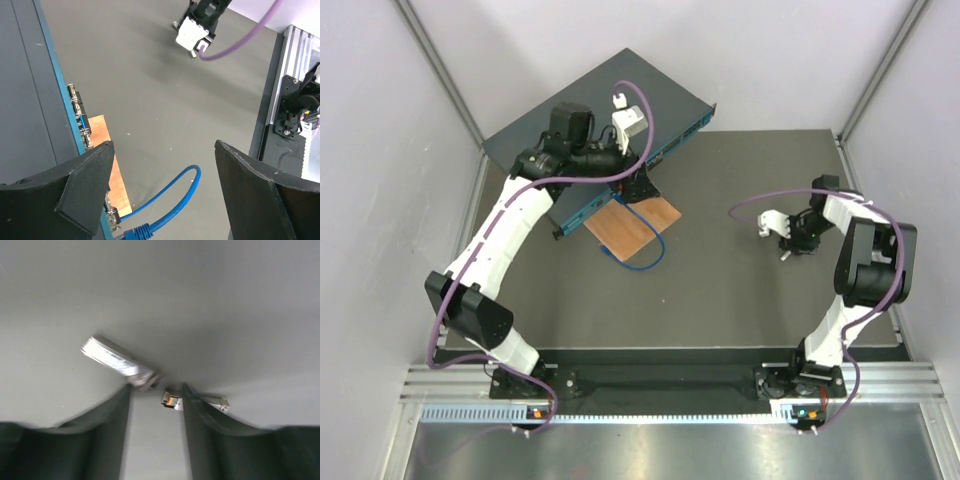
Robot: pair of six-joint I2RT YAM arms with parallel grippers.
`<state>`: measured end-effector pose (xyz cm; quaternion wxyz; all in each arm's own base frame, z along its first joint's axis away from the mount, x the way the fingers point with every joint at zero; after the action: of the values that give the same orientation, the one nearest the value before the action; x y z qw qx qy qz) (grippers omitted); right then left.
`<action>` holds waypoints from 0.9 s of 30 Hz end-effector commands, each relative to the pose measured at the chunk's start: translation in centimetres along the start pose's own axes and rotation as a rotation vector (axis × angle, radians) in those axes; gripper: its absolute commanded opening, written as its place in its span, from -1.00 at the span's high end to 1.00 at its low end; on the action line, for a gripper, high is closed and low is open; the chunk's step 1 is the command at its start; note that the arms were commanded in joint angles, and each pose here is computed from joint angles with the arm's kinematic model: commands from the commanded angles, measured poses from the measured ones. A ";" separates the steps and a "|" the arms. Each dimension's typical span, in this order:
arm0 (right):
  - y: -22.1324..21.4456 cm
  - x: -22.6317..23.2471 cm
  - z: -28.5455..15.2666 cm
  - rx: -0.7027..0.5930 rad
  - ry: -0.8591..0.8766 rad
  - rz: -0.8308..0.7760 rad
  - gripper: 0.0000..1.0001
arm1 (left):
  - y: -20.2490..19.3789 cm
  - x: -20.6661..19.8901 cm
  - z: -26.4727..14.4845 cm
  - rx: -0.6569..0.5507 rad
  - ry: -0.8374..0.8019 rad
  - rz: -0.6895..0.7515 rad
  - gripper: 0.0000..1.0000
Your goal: Insert the plug into the switch port
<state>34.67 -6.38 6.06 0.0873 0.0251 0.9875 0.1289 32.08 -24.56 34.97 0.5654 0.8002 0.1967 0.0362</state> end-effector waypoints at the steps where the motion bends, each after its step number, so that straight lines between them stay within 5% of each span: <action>1: 0.2 0.8 1.8 -0.018 0.013 -0.056 0.25 | 1.9 -0.2 -0.1 -0.062 0.002 0.034 -0.72; 6: 1.6 1.7 0.6 -0.071 0.028 -0.027 1.00 | 1.9 -0.6 -0.1 -0.099 0.002 -0.025 -0.65; 12: 5.1 0.7 -4.9 -0.195 -0.045 0.034 1.00 | 3.0 -0.8 -0.4 -0.208 0.048 -0.155 -0.64; 14: 5.4 1.0 -5.6 -0.179 -0.063 -0.009 0.79 | 2.8 -0.8 -0.1 -0.211 0.039 -0.194 -0.65; 15: 5.1 1.1 -5.5 -0.158 -0.069 -0.056 0.37 | 2.8 -0.8 0.0 -0.213 0.034 -0.196 -0.65; 18: 4.4 1.7 -4.4 -0.117 -0.080 -0.161 -0.13 | 2.6 -0.6 0.3 -0.204 0.029 -0.213 -0.65; 27: 4.8 1.1 -2.1 -0.184 0.013 -0.380 -0.34 | 2.6 -0.7 0.4 -0.208 0.021 -0.209 -0.67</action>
<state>32.51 -3.44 8.96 0.1097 -0.0927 0.9742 0.1743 32.59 -25.79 35.72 0.6211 0.7236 0.3012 -0.0067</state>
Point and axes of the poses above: each gripper's point midway between its finger pads, its own z axis out along the fingers, its own x axis along the line the jaws close on, y = z × x, the point moved 4 cm from there along -z, back along the fingers, and after that the axes turned 1 degree about z, right-handed, at the moved point
